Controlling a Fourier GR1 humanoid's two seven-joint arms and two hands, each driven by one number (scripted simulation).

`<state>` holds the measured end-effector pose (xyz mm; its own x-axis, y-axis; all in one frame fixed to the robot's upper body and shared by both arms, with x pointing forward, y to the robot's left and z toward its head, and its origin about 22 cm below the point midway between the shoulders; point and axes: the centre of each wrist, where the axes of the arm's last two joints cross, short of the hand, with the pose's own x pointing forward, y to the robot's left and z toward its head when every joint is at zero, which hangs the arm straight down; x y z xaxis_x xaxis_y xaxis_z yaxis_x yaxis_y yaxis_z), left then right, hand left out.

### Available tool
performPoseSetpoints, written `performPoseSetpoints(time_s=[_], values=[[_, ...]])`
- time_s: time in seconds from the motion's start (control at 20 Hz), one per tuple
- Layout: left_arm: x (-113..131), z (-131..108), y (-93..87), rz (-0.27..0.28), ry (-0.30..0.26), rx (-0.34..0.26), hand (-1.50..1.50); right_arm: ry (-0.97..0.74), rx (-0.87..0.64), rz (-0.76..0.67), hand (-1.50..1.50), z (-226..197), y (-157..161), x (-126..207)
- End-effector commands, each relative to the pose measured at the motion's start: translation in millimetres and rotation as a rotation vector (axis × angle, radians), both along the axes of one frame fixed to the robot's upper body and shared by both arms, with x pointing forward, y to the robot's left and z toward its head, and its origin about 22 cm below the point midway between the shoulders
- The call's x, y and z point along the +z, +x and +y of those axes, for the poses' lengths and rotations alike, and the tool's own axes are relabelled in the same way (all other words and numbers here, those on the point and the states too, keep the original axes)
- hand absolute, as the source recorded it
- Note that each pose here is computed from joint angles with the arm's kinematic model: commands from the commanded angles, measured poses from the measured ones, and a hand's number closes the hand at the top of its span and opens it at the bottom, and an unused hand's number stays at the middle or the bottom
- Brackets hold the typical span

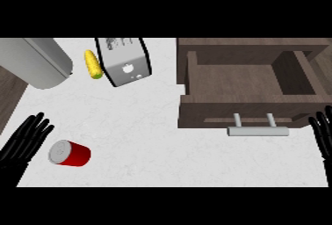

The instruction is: Pick up the can, place it into the drawer and close the drawer

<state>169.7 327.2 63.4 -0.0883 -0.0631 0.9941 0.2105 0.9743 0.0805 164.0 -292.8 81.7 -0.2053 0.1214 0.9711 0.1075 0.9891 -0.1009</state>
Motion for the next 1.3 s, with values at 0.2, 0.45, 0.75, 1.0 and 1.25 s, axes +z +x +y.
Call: performPoseSetpoints(time_s=[0.2, 0.45, 0.75, 1.0, 1.25], values=[[-11, 7, -4.8, 0.015, 0.007, 0.038, -1.50, -0.012, 0.003, -0.006, -1.50, -7, -7, -16], [-49, 14, 6.4, 0.016, 0.009, 0.064, -1.50, -0.004, 0.013, 0.000, -1.50, -8, -3, -19], [-76, 56, 6.0, 0.023, 0.026, 0.077, -1.50, -0.008, -0.008, -0.007, -1.50, -11, 16, -13], [-89, 41, 3.3, 0.042, 0.051, 0.086, -1.50, -0.007, 0.007, -0.007, -1.50, -9, 10, -10], [-109, 61, 22.8, 0.062, 0.050, 0.084, -1.50, -0.008, 0.002, -0.002, -1.50, -16, 9, -2]])
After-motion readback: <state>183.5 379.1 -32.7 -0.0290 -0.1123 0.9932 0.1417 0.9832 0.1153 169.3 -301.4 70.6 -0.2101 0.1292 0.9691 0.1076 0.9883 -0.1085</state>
